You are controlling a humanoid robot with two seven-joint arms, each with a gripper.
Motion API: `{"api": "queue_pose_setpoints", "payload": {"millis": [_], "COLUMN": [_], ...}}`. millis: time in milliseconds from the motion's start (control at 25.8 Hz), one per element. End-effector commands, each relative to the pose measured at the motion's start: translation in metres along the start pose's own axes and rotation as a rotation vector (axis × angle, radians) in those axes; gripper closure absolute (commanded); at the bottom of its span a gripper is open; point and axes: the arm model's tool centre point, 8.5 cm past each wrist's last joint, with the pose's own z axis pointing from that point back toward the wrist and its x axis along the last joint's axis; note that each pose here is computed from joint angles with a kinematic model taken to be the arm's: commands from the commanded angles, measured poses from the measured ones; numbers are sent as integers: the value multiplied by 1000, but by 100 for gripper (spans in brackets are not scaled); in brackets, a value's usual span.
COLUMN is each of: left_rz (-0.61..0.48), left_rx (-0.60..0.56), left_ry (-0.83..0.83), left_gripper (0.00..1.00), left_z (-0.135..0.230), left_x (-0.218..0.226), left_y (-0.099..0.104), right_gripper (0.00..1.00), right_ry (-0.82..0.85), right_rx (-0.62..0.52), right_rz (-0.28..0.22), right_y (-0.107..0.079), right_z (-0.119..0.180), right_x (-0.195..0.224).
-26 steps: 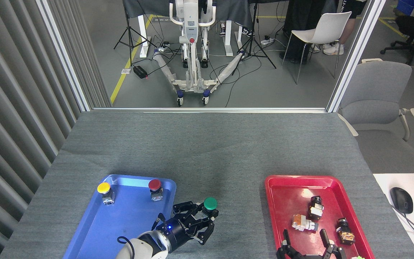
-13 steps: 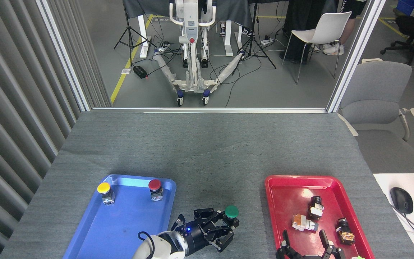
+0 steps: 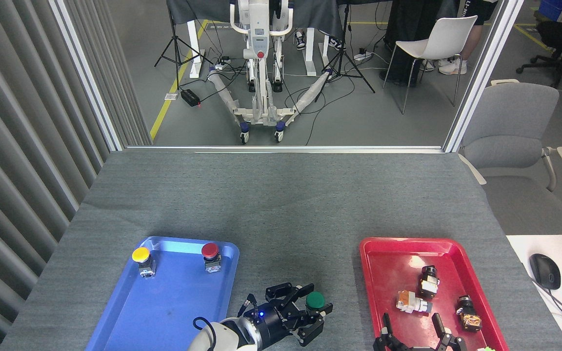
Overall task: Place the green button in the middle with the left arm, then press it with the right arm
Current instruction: 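Lower the green button onto the table and open the left gripper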
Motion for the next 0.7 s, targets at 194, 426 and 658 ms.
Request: {"api": "queue_pose_setpoints", "payload": {"millis": [194, 426, 658], "left_rz": [6, -138, -230], "left_rx": [33, 233, 360], "left_ry": [15, 162, 714], "left_gripper": [2, 2, 2], "left_z": [0, 40, 139], "left_x": [4, 18, -3], "left_y": [2, 37, 49], "right_gripper": [0, 0, 1], "right_ry": [1, -4, -36], "right_rx": [4, 6, 6], "right_rz": [-1, 0, -25], "right_y": [1, 2, 2], "right_z": [0, -1, -4], "right_x": [0, 2, 20]}}
